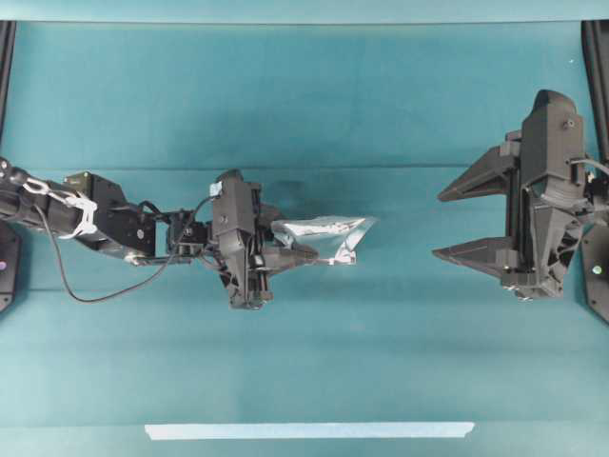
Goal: Hand over the silver zip bag and make it stand upright.
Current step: 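Withdraw the right gripper to the right, left gripper holding the bag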
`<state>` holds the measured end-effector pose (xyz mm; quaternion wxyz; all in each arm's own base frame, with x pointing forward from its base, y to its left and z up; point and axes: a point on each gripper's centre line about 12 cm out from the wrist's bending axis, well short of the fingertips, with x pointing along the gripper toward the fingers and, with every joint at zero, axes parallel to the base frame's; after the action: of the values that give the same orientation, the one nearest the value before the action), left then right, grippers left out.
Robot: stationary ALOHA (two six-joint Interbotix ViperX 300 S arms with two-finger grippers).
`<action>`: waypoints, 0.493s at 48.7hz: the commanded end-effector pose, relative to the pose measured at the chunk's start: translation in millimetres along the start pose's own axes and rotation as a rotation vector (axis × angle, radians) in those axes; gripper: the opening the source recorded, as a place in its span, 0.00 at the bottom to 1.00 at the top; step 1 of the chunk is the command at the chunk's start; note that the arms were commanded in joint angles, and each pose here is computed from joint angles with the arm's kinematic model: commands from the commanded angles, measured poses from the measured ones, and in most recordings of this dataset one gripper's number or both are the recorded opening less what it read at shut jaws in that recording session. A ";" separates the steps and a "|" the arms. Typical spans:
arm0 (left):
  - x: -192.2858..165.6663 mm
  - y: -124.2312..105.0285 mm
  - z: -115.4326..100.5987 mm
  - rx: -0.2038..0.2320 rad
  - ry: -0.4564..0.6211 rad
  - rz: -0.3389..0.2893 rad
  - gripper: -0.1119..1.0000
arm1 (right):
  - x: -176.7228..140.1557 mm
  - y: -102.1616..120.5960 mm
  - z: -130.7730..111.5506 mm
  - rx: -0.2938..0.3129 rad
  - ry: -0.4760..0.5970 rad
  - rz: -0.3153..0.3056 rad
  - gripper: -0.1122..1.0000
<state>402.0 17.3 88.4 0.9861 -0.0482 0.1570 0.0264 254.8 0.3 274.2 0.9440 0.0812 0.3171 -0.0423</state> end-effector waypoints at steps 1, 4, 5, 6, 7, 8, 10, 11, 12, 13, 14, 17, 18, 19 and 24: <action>0.3 0.0 4.9 0.002 -0.015 -0.001 0.35 | -2.1 0.6 3.7 0.008 -0.018 0.004 0.90; 0.3 0.1 4.8 0.010 -0.014 -0.001 0.35 | -2.3 0.2 3.4 0.011 -0.018 0.003 0.90; 0.1 0.0 5.4 0.013 -0.015 -0.001 0.35 | -2.3 0.2 3.4 0.009 -0.018 0.002 0.90; 0.1 0.0 5.2 0.015 -0.014 -0.001 0.35 | -2.1 0.1 2.8 0.009 -0.017 0.002 0.90; 0.1 0.0 5.2 0.018 -0.014 -0.001 0.35 | -1.9 -0.2 3.3 0.010 -0.017 0.001 0.90; 0.4 0.0 5.5 0.021 -0.014 -0.001 0.35 | -1.9 -0.6 3.4 0.011 -0.017 0.000 0.90; 0.1 -0.6 4.8 0.026 -0.011 -0.002 0.35 | -1.9 -0.5 3.3 0.012 -0.017 0.000 0.90; 0.1 -0.6 4.8 0.027 -0.011 -0.002 0.35 | -2.3 -1.0 3.6 0.012 -0.019 -0.001 0.90; 0.4 -0.6 5.5 0.027 -0.014 -0.002 0.35 | -2.3 -0.6 3.5 0.011 -0.019 0.000 0.90; 0.1 -0.6 4.8 0.029 -0.011 -0.002 0.35 | -1.8 -1.0 3.4 0.012 -0.017 -0.001 0.90; 0.4 0.0 5.3 0.028 -0.012 -0.001 0.35 | -2.3 -0.9 3.6 0.013 -0.019 -0.001 0.90; 0.6 -0.5 4.7 0.030 -0.011 -0.002 0.35 | -1.8 -1.7 3.6 0.015 -0.018 -0.003 0.90; 0.4 -0.6 5.3 0.032 -0.012 -0.002 0.35 | -2.2 -2.1 3.8 0.015 -0.019 -0.005 0.90; 0.6 -0.5 4.7 0.032 -0.011 -0.002 0.35 | -1.8 -2.3 3.3 0.015 -0.015 -0.006 0.90; 0.9 -0.6 5.2 0.032 -0.012 -0.002 0.35 | -2.0 -3.7 2.2 0.016 -0.008 -0.012 0.90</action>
<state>401.8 17.3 88.4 0.9863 -0.0338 0.1597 0.0242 254.1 -2.0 272.3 0.9428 0.0825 0.3196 -0.0470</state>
